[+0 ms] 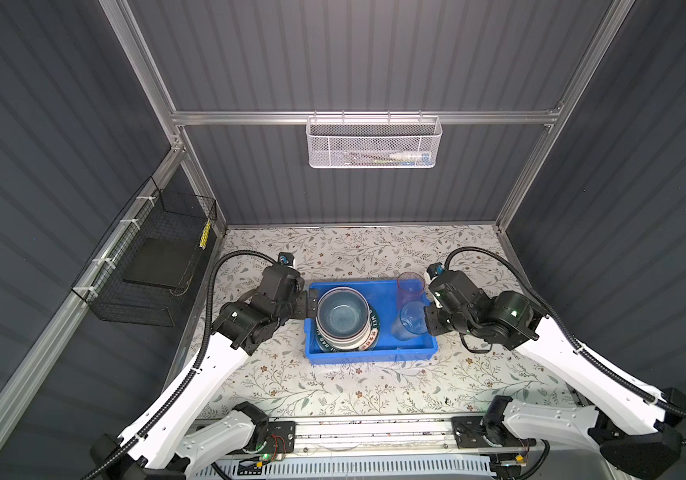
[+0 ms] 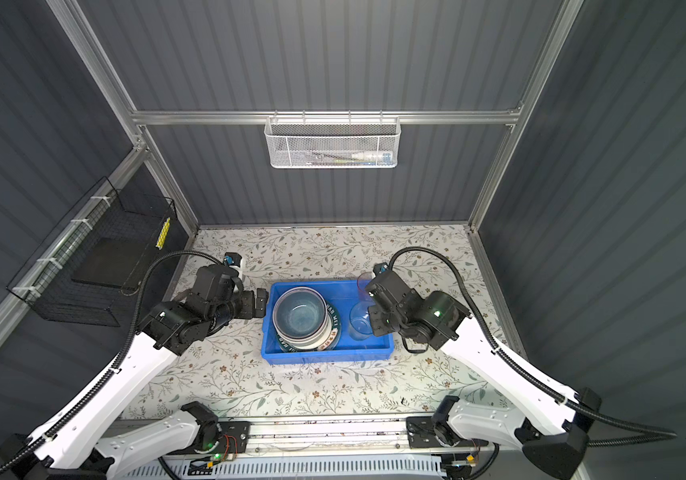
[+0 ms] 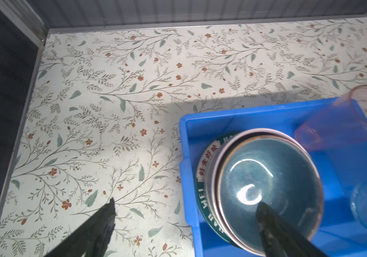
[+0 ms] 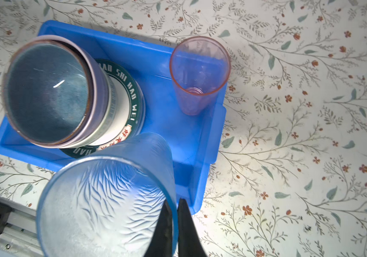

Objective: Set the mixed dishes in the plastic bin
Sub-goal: 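Lower the glass cup into the bin beside the pink cup and release with right gripper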

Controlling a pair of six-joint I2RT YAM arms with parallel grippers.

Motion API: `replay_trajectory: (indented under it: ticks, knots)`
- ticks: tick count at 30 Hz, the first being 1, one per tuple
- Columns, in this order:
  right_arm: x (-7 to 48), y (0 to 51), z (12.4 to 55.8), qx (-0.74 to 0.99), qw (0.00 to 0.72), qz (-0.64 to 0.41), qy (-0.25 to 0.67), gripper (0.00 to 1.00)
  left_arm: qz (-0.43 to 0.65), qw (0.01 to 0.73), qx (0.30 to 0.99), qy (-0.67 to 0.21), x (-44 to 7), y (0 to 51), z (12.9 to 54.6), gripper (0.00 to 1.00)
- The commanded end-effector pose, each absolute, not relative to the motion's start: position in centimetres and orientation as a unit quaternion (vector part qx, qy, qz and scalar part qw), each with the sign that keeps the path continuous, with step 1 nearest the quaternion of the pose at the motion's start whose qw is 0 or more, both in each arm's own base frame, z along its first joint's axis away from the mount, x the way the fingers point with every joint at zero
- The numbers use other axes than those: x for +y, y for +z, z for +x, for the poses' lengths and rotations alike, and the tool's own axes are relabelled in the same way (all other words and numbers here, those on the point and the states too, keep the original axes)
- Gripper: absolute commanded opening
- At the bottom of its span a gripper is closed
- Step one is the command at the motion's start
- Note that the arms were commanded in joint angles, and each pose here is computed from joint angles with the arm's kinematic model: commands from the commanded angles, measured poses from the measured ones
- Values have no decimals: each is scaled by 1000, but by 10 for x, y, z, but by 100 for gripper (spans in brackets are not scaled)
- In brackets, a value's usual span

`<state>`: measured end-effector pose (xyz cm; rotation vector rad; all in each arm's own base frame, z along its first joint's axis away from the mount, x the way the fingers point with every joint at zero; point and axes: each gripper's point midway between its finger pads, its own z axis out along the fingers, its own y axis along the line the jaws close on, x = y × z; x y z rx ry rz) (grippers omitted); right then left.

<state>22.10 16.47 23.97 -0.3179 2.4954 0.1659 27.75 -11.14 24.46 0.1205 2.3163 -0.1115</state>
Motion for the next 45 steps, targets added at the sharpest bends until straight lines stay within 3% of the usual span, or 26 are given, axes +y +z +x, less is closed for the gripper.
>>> replay_trajectory:
  ticks: [1,13,25,33,37,39,45]
  knots:
    - [150,235,220,948,299,-87,58,0,45,409,910,-40,-104,239,283,100]
    - [133,177,222,972,221,-77,-3,0,38,397,917,6,-86,218,283,100]
    - [137,152,223,981,168,-91,-27,0,32,399,917,8,-84,221,285,100]
    - [139,141,223,983,156,-91,-23,7,30,395,918,12,-82,218,286,100]
    - [139,143,223,983,159,-91,-19,20,28,392,920,13,-82,215,288,100]
    - [138,148,224,982,166,-89,-18,33,28,390,920,12,-82,213,288,100]
    - [138,167,226,977,197,-86,0,52,28,382,924,11,-86,208,295,100]
